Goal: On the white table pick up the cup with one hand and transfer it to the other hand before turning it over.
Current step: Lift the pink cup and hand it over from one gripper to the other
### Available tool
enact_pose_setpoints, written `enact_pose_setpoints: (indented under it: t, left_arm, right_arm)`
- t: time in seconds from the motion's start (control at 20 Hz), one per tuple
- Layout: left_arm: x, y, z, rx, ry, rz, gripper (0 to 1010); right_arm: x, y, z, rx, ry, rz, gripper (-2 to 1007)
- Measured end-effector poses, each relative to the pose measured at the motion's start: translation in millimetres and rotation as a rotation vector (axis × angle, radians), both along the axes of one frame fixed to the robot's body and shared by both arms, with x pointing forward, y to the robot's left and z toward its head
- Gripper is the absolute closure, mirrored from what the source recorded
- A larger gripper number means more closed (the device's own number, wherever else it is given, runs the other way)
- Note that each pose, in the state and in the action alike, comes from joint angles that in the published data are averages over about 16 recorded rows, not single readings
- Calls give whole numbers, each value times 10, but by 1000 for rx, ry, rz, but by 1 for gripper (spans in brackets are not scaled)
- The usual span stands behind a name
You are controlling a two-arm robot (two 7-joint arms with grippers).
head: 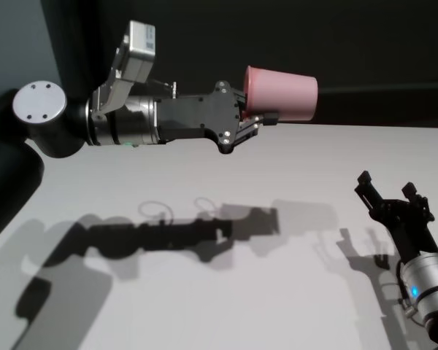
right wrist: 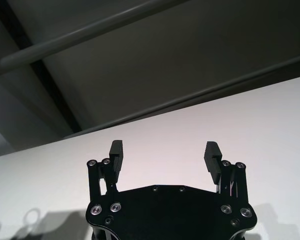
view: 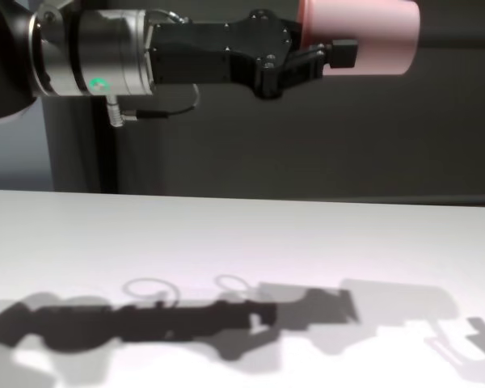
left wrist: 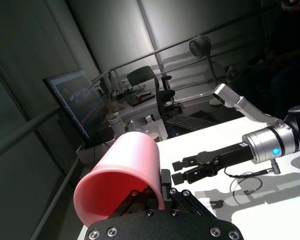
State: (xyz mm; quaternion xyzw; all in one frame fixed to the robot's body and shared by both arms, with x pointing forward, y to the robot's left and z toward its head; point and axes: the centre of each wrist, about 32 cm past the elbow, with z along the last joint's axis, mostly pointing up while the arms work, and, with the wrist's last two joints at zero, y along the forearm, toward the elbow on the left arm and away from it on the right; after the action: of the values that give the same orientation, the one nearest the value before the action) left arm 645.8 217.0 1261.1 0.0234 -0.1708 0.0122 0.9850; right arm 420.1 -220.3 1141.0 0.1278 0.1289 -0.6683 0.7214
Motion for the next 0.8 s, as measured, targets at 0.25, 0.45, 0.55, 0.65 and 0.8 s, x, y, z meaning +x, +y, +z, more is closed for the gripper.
enact_pose_setpoints:
  t: [0.25,0.45,0.55,0.65,0.8]
  left_arm:
    - [0,0,0,0,0,0,972]
    - [0,0,0,0,0,0,972]
    - [0,0,0,0,0,0,972]
    - [0,0,0,0,0,0,972]
    - [0,0,0,0,0,0,972]
  right_arm:
    - [-29,-158,48,187,13,-42,5]
    - [-16,-243,103,345,26,-46,5]
    - [0,-273,133,429,34,-38,5]
    - [19,-296,163,514,46,-23,5]
    - [52,-325,201,636,64,6,5]
